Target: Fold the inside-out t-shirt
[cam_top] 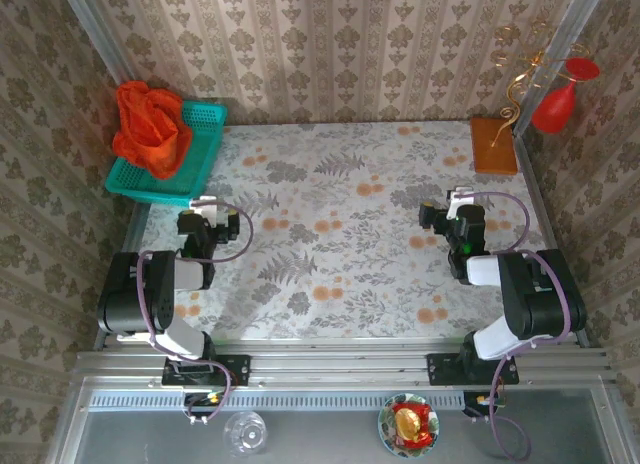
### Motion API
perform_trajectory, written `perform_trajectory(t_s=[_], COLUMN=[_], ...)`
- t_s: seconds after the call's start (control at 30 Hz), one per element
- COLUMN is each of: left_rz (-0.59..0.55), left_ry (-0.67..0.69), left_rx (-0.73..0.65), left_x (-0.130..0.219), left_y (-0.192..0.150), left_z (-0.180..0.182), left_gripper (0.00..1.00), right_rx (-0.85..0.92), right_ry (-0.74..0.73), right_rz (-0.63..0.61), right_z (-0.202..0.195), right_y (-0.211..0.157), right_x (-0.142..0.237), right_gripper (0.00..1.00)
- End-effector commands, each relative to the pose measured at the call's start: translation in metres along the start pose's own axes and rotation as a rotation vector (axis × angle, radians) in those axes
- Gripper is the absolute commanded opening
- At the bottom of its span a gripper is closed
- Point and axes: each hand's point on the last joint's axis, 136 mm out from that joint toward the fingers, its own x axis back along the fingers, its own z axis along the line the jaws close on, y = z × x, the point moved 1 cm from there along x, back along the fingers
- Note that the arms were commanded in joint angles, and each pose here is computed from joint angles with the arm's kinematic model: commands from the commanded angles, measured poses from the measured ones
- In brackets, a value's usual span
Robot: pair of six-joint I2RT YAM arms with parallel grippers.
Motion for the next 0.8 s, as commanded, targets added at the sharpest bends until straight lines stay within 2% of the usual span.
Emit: perform_trajectory(t_s=[0.0,0.77], left_rz=[-0.028,-0.028], left_ry=[-0.005,-0.011], left_rx=[-0.002,0.014], left_x=[-0.0032,-0.0034], left_y=[0.0116,0.0113], left_z=[0.0012,0.0042], left_gripper=[1.00,1.00], right_rx=[0.019,0.018], right_ry=[0.022,0.025], right_rz=[-0.020,-0.020], right_z=[0.0054,0.0058], right_y=[0.0027,0.0032], right_x=[-0.0003,-0.0004], right_gripper=[1.00,1.00])
